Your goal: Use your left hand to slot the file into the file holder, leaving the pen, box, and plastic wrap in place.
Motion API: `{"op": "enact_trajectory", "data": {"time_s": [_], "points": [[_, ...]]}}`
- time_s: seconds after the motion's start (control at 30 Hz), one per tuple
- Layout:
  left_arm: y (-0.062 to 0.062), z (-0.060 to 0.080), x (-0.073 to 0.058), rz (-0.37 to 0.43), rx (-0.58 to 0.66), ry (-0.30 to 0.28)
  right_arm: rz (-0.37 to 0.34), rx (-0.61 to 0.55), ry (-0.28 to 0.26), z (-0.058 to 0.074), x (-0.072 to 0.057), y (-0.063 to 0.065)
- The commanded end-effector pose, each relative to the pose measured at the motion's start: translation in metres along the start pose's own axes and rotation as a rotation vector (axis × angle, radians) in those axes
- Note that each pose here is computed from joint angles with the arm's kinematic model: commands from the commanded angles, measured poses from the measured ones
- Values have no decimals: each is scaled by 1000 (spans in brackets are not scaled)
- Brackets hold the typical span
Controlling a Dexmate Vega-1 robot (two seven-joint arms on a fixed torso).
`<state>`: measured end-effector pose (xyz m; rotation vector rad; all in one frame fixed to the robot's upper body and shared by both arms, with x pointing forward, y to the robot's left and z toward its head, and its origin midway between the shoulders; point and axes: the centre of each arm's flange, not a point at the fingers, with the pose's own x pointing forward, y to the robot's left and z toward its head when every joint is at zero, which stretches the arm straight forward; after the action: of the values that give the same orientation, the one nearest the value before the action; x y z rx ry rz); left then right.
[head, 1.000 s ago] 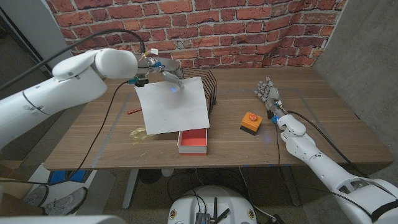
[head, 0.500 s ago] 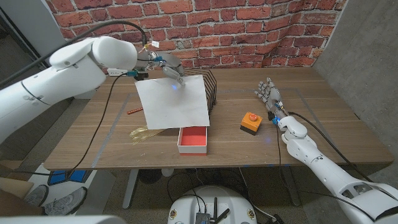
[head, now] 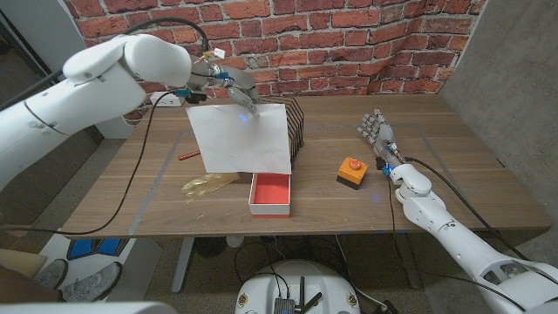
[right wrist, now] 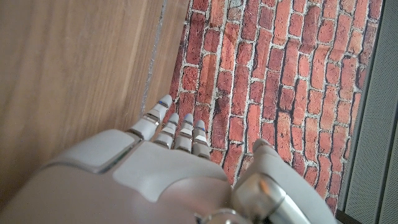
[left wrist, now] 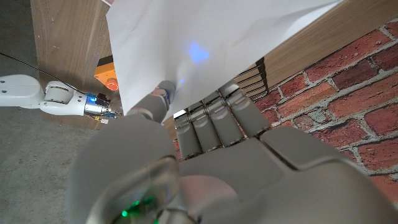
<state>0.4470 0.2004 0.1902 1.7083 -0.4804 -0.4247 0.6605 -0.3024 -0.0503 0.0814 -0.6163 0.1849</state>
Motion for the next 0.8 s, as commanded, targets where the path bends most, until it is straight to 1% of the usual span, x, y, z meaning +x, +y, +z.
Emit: {"op": "enact_trajectory", "data": {"time_s": [0.03, 0.13, 0.37, 0.8], "points": [[22, 5, -9, -14, 62, -14, -6, -14, -1, 2, -3, 3], [26, 7, -11, -8, 79, -26, -6, -11, -3, 2, -4, 4], [32, 10, -15, 23, 129, -24, -7, -8, -1, 1, -7, 4], [40, 13, -22, 97, 198, 3, -7, -9, 4, 0, -7, 5]]}}
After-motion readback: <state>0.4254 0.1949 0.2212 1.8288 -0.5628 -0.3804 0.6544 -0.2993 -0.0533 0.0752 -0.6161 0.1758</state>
